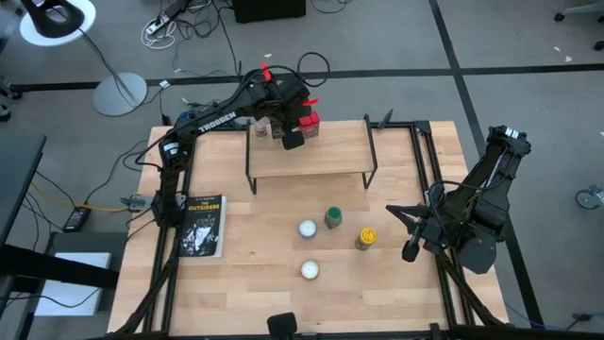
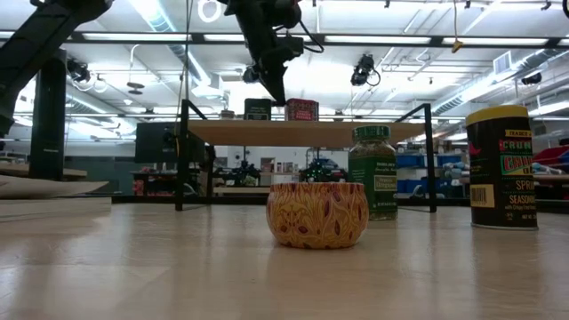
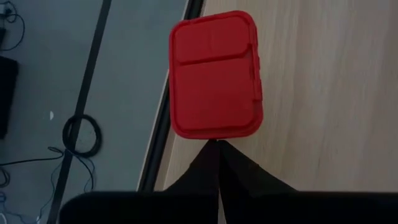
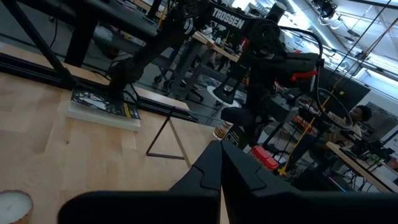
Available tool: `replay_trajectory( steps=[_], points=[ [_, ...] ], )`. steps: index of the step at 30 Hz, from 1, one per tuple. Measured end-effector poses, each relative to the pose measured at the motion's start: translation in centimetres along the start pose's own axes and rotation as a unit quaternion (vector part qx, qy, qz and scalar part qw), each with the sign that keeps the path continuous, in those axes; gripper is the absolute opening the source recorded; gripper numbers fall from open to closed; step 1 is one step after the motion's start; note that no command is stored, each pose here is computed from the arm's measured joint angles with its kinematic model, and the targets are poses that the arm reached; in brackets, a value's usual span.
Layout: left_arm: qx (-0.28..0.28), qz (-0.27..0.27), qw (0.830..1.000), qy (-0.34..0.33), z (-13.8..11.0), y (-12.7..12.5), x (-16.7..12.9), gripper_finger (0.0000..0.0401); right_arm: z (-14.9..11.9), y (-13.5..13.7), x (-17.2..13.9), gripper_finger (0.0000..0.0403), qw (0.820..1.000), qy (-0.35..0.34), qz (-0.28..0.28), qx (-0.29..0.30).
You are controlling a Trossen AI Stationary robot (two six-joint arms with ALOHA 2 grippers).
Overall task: Shelf spices
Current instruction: Put the red seasoning can on the shelf
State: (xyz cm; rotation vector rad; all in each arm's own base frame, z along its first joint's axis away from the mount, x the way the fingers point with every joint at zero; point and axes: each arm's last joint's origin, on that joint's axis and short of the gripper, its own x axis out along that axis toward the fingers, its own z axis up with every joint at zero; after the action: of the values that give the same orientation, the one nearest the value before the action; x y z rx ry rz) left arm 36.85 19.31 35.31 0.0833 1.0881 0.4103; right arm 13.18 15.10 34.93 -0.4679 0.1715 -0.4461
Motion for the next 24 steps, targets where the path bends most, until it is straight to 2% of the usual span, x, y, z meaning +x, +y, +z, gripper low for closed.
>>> replay_trajectory(
  steps=[7,16,24],
  points=[
    [0.000,0.011,1.000,-0.001,0.1,0.1,-0.1,0.0004,0.0,0.0,0.0,0.0007,1.000,0.000,0.000,0.000],
    [-0.007,0.018,0.999,-0.044,1.1,0.6,-2.2,0.0004,0.0,0.0,0.0,0.0005,1.000,0.000,0.000,-0.001],
    [-0.003,-0.089,0.992,-0.090,1.6,0.0,-2.3,0.0004,-0.1,0.0,0.0,0.0002,1.000,0.000,0.000,-0.004]
  ],
)
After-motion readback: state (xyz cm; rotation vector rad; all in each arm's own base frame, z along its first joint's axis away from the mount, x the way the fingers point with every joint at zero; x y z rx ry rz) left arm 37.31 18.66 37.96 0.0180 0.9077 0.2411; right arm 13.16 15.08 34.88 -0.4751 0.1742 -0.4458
